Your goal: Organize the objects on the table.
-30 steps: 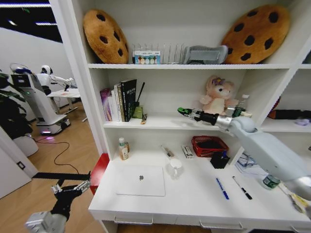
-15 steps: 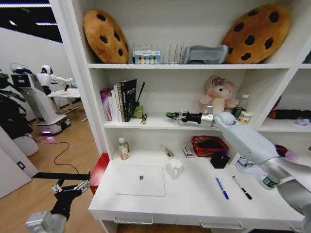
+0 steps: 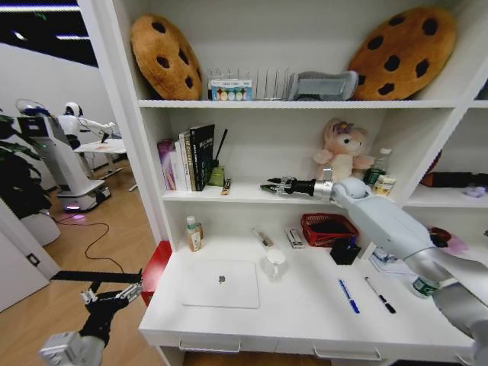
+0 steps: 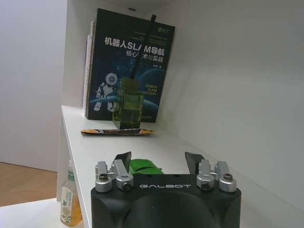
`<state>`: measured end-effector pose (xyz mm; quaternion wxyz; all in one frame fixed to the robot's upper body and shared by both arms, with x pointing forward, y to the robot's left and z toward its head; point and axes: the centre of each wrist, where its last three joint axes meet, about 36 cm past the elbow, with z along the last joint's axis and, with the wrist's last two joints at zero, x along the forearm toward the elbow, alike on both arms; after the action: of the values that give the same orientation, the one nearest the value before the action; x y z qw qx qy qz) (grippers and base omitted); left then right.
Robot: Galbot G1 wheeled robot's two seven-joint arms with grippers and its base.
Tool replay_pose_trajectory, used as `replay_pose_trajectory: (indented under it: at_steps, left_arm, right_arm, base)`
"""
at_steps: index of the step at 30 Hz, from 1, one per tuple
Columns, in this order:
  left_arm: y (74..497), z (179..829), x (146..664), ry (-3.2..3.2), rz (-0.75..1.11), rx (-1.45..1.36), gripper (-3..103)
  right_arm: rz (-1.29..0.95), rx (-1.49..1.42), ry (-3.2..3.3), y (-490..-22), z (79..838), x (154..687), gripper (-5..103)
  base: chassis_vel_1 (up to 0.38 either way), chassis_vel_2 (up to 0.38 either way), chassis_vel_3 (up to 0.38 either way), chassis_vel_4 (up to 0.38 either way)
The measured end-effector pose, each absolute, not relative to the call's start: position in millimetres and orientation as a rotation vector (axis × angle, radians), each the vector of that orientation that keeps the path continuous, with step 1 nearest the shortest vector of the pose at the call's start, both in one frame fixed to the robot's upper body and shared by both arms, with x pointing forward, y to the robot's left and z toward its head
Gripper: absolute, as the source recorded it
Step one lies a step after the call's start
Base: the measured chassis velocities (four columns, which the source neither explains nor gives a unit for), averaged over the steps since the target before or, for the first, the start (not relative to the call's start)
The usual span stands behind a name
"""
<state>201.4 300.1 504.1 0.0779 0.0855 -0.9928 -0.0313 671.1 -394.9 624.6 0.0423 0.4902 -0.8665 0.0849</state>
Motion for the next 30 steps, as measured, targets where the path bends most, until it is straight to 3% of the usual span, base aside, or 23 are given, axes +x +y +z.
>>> replay_pose_trajectory:
  at_steps: [3, 4, 5, 16, 23, 25, 30]
  left_arm:
    - [300.1, 504.1, 201.5, -2.973, -0.094, 0.256, 100]
    - [300.1, 504.1, 201.4, -2.973, -0.094, 0.256, 100]
    - [300.1, 504.1, 201.4, -2.973, -0.094, 0.256, 100]
    - [300.1, 504.1, 201.5, -2.973, -0.094, 0.256, 100]
    - [300.1, 504.1, 201.4, -2.973, -0.094, 0.256, 100]
    - [300.1, 504.1, 201.4, -2.973, -0.094, 0.256, 100]
    - [300.1, 504.0, 201.4, -2.973, -0.094, 0.256, 100]
  right_arm:
    - [0.255, 1.498, -2.7, -396.5, 632.5, 662.2, 77]
    - [0.253, 1.418, -2.882, -403.3, 661.9, 625.9, 93]
    - [0.257, 1.349, -2.97, -411.1, 672.6, 606.7, 97]
    - [0.295, 0.949, -3.246, -440.7, 665.1, 470.1, 100]
    - [0.195, 0.479, -3.207, -450.3, 605.6, 390.2, 100]
    - [0.125, 0.229, -3.16, -443.4, 565.7, 347.6, 100]
    - [0.085, 0.128, -3.109, -436.1, 538.1, 318.9, 100]
  base:
    - [0.0, 0.0, 0.0, 0.0]
    - [0.0, 0.0, 0.0, 0.0]
    - [0.0, 0.0, 0.0, 0.0]
    - [0.0, 0.0, 0.0, 0.0]
    - [0.0, 0.0, 0.0, 0.0]
    - [0.0, 0.0, 0.0, 0.0]
    - [0.0, 0.0, 0.0, 0.0]
